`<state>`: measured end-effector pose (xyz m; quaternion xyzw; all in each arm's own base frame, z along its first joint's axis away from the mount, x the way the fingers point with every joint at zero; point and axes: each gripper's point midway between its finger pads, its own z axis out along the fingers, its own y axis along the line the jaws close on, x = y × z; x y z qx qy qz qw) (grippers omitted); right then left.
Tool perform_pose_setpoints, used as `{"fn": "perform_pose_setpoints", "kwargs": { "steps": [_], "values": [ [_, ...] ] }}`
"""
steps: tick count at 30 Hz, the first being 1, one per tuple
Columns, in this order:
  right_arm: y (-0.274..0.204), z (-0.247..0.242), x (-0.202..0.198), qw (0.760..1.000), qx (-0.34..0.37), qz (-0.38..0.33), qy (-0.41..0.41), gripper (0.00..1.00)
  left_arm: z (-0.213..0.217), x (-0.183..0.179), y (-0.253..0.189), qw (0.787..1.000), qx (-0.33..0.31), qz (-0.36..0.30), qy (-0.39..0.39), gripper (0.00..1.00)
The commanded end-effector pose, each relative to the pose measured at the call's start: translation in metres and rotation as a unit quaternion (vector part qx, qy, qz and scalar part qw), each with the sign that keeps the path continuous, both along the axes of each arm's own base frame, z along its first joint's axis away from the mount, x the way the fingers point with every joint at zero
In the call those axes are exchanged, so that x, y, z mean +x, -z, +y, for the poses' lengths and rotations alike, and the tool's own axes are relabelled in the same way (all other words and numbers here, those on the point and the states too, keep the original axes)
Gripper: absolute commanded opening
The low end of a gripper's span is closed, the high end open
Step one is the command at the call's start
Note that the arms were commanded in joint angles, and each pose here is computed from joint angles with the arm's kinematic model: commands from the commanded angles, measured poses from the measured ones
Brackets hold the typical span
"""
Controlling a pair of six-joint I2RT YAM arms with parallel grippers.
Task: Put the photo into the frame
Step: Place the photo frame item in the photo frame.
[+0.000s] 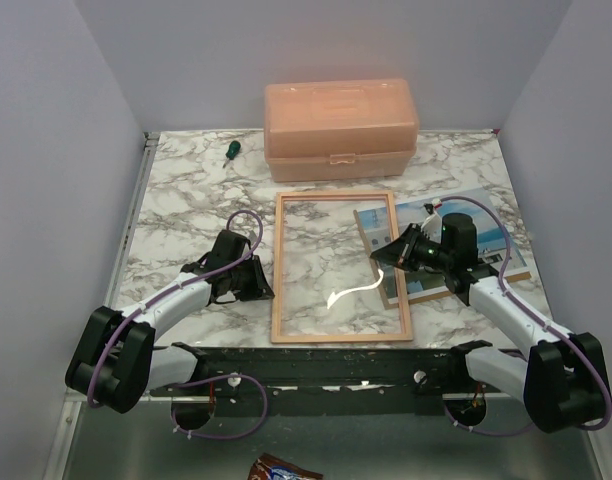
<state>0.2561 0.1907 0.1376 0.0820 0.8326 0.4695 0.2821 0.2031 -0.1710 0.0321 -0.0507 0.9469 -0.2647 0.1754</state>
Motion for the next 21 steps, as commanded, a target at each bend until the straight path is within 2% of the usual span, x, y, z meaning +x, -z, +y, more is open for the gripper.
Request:
{"fn": "perform_pose_setpoints", "kwargs": {
  "steps": [1, 10, 21],
  "values": [
    [0.015, 0.002, -0.011, 0.999, -0.016, 0.022, -0.022, 0.01, 0.017, -0.02, 0.026, 0.998, 0.049, 0.042, 0.004, 0.2],
    [0.005, 0.003, -0.005, 0.999, -0.021, 0.005, -0.029, 0.01, 0.017, -0.02, 0.026, 0.998, 0.048, 0.043, 0.005, 0.19],
    [0.021, -0.001, -0.006, 0.998, -0.05, 0.026, -0.039, 0.01, 0.017, -0.02, 0.027, 0.998, 0.049, 0.045, 0.007, 0.19]
  ]
}}
